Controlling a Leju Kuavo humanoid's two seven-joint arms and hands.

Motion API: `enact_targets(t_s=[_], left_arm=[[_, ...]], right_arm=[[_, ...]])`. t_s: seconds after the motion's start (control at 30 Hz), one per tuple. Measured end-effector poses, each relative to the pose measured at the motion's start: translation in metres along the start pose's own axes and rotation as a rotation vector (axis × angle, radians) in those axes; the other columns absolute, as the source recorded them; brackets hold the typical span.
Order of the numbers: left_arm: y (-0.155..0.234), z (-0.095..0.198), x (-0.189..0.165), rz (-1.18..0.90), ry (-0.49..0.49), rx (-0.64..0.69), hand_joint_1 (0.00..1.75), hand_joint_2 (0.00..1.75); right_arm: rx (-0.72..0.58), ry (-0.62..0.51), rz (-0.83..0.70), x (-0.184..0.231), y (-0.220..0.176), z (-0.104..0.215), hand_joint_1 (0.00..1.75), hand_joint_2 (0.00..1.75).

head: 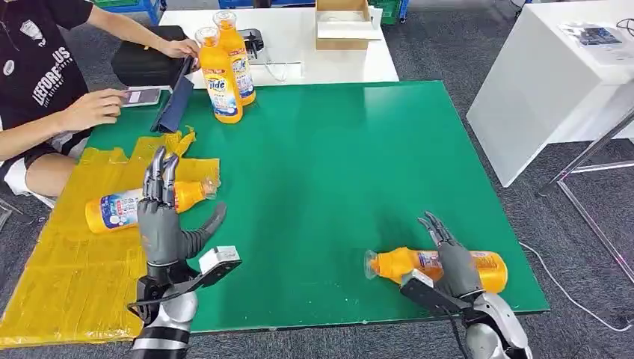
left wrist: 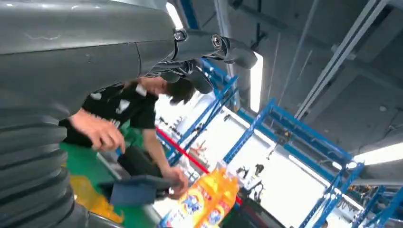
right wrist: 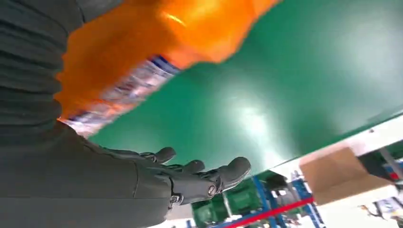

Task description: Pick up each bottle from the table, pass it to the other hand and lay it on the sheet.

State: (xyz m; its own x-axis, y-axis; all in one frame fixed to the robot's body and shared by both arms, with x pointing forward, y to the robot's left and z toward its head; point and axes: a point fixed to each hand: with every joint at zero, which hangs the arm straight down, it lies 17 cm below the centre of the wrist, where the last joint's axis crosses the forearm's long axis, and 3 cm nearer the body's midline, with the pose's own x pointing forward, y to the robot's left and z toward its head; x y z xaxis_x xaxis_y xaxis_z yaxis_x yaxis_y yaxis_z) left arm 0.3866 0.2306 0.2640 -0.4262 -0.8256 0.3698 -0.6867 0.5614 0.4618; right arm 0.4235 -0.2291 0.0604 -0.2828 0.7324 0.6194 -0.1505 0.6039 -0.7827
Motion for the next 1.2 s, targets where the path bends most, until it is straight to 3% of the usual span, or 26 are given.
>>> enact_targets(t_s=[0.53, 0.8, 1.2], left_arm=[[-0.021, 0.011, 0.006, 0.053, 0.016, -0.045, 0.0, 1.75], [-0.025, 0.018, -0.001, 0.091, 0.065, -0.045, 0.0, 1.75], [-0.031, 0.029, -0.003, 0.119, 0.103, -0.059, 0.0, 1.75]], right_arm=[[0.065, 0.044, 0.016, -0.028, 0.012, 0.001, 0.0, 1.75], [0.057, 0.173, 0.303, -0.061, 0.006, -0.001, 0.0, 1.75], [0.051, 0.234, 0.587, -0.062, -0.005, -0.005, 0.0, 1.75]])
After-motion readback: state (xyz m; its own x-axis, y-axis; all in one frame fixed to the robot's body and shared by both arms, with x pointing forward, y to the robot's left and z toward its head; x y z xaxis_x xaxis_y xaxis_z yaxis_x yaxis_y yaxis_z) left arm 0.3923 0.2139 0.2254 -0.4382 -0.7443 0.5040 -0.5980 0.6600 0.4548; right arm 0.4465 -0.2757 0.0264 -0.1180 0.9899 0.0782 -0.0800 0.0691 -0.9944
